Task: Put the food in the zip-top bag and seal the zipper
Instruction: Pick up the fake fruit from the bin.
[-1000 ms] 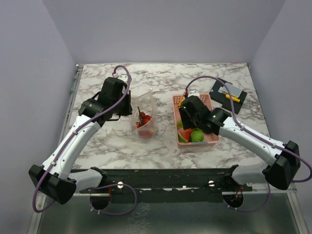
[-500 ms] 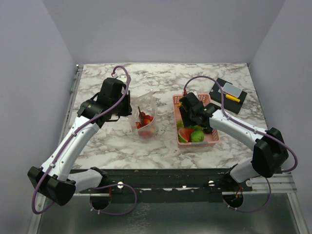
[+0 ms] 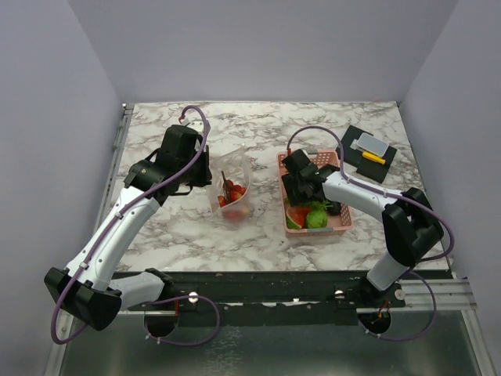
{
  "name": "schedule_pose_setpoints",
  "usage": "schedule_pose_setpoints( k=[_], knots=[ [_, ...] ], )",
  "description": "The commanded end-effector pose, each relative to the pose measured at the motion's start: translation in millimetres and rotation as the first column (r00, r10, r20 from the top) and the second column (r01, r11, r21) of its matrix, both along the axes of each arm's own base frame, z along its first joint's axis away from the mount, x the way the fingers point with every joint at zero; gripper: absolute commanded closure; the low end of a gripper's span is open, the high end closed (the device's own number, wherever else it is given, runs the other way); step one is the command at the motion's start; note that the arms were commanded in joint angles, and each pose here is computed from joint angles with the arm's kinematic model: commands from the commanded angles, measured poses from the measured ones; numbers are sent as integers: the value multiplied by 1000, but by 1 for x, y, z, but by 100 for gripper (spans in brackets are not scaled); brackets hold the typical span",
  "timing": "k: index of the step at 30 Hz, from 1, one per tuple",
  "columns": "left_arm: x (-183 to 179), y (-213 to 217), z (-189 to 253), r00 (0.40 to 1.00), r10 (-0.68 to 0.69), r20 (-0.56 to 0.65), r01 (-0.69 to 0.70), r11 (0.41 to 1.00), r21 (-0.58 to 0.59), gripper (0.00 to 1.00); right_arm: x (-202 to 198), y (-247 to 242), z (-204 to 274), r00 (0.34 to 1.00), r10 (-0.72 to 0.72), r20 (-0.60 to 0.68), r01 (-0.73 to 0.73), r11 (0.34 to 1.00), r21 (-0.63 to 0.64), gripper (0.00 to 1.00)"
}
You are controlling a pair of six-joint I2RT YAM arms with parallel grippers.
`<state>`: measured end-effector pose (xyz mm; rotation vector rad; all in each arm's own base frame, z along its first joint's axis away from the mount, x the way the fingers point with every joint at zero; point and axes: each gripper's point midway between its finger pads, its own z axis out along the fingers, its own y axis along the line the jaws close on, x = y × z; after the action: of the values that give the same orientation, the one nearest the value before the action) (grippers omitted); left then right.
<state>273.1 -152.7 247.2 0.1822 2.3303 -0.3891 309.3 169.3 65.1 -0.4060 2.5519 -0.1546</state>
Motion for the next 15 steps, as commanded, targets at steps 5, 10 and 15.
schedule_pose_setpoints(
  k=[5,10,15],
  knots=[
    [-1,0,3,1000,-11,9,11,1000,-1,100,1,-7,-31,999,-6,-49,3,999,-53,31],
    [0,-1,2,1000,-12,4,12,1000,1,100,-3,-10,-40,997,-10,-75,5,997,-73,42],
    [2,-1,2,1000,-11,3,11,1000,1,100,-6,-11,-44,996,-8,-91,0,997,-79,72]
  ],
)
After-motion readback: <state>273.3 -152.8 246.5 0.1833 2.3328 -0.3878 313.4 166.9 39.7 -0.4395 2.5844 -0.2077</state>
